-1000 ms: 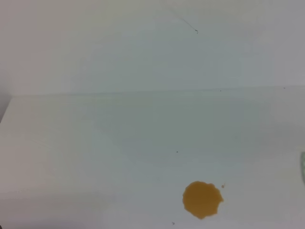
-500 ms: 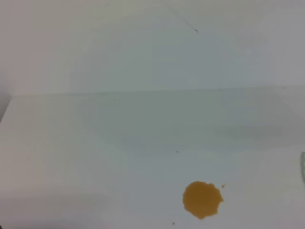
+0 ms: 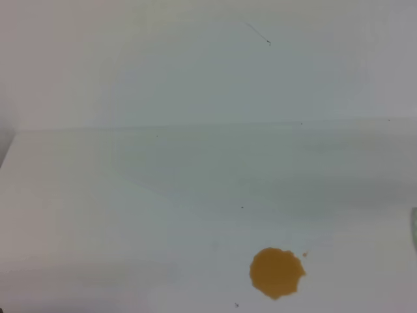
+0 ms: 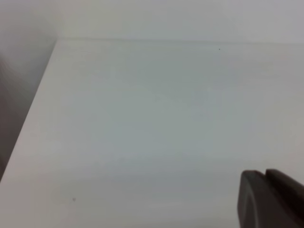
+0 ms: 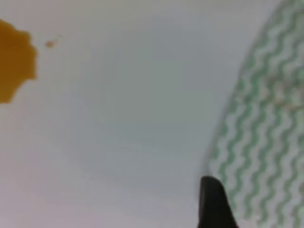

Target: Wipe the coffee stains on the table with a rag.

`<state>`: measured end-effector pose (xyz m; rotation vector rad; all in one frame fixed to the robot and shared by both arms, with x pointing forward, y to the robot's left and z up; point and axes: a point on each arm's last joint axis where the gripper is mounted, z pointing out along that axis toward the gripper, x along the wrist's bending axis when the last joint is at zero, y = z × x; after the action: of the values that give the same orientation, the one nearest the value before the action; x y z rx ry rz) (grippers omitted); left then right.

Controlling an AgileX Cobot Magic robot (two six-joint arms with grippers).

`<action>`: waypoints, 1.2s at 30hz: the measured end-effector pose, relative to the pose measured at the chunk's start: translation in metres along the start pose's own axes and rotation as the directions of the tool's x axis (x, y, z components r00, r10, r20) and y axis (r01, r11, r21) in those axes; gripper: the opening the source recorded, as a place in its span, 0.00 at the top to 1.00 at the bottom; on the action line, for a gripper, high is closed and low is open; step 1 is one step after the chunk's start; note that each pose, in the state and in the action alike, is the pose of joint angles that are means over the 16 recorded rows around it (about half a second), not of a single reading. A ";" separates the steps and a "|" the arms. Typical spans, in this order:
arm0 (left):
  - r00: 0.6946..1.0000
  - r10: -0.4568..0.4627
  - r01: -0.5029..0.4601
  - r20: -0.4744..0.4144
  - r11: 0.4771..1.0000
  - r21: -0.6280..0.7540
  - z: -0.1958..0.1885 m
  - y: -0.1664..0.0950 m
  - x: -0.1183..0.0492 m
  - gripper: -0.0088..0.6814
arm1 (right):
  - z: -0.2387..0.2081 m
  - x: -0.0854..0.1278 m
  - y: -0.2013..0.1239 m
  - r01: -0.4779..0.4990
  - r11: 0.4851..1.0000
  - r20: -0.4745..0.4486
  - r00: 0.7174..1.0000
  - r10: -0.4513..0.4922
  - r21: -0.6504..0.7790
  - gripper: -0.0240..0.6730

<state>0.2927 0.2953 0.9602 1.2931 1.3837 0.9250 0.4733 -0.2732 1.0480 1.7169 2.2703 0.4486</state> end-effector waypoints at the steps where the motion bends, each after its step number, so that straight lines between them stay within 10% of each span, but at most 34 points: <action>1: 1.000 0.000 0.000 0.000 1.000 0.000 0.000 0.000 0.000 0.99 | 0.006 -0.001 0.001 -0.009 1.000 0.006 1.000 0.009 0.018 0.42; 36: 1.000 0.000 0.000 0.000 1.000 0.000 0.000 0.000 0.000 0.99 | 0.157 -0.060 -0.004 -0.261 0.937 0.111 0.964 0.241 0.232 0.44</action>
<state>0.2928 0.2953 0.9602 1.2933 1.3838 0.9249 0.5459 -0.3179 0.9030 2.1196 2.1298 0.1456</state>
